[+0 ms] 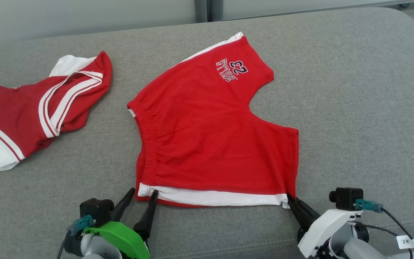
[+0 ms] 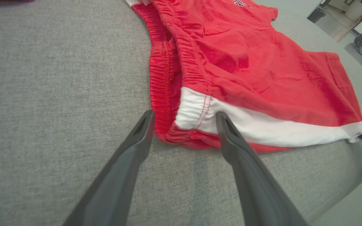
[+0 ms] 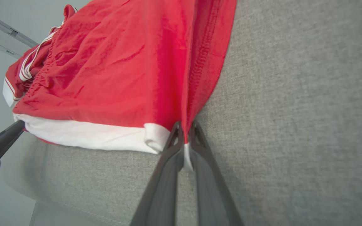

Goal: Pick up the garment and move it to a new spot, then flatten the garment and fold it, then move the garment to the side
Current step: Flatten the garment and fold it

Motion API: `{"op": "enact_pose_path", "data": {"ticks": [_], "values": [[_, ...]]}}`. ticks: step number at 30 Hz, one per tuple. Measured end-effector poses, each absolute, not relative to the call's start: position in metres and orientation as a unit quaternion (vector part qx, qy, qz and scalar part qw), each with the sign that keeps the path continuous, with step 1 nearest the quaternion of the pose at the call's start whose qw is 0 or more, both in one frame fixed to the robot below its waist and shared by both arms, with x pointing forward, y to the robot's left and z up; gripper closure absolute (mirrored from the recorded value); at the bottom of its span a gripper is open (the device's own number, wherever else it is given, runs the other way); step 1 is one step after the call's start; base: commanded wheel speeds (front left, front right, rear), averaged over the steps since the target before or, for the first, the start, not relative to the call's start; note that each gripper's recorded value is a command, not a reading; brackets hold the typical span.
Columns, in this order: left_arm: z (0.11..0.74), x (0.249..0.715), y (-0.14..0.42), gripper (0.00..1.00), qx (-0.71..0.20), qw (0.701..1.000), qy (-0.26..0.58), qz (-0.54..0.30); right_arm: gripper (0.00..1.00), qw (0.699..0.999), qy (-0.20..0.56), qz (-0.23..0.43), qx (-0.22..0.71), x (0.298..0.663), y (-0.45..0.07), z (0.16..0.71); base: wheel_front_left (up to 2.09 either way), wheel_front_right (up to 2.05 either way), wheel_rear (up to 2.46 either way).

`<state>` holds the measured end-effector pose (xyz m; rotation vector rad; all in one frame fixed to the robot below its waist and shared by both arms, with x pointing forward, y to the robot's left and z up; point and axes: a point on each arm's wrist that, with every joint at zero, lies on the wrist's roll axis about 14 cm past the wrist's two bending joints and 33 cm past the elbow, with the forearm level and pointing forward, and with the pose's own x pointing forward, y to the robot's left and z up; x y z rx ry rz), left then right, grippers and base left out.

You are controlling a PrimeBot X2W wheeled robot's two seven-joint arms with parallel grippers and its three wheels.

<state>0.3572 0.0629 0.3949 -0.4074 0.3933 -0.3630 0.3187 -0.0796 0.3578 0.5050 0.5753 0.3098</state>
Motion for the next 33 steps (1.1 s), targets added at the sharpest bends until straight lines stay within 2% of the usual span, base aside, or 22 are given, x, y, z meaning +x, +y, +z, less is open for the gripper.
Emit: {"op": "enact_pose_path", "data": {"ticks": [1, 2, 3, 16, 23, 33], "values": [[0.395, 0.358, 0.062, 0.2, -0.201, 0.944, 0.193, -0.178, 1.0, 0.916, 0.279, 0.152, 0.245, 0.319, -0.08, 0.358, 0.0, 0.0, 0.0], [0.395, 0.359, 0.062, 0.54, -0.202, 0.943, 0.194, -0.179, 1.0, 0.916, 0.278, 0.153, 0.244, 0.32, -0.079, 0.359, 0.0, 0.0, 0.0], [0.395, 0.359, 0.062, 1.0, -0.201, 0.943, 0.194, -0.18, 1.0, 0.917, 0.277, 0.154, 0.242, 0.32, -0.08, 0.359, 0.0, 0.0, 0.0], [0.398, 0.359, 0.064, 1.0, -0.204, 0.943, 0.189, -0.183, 1.0, 0.928, 0.238, 0.143, 0.25, 0.335, -0.096, 0.375, 0.0, 0.0, 0.0], [0.412, 0.355, 0.05, 1.0, -0.202, 0.939, 0.173, -0.219, 1.0, 0.929, 0.223, 0.151, 0.254, 0.337, -0.1, 0.386, 0.0, 0.0, 0.0], [0.417, 0.345, 0.055, 1.0, -0.216, 0.934, 0.171, -0.226, 1.0, 0.924, 0.234, 0.138, 0.267, 0.32, -0.116, 0.381, 0.0, 0.0, 0.0]]}}
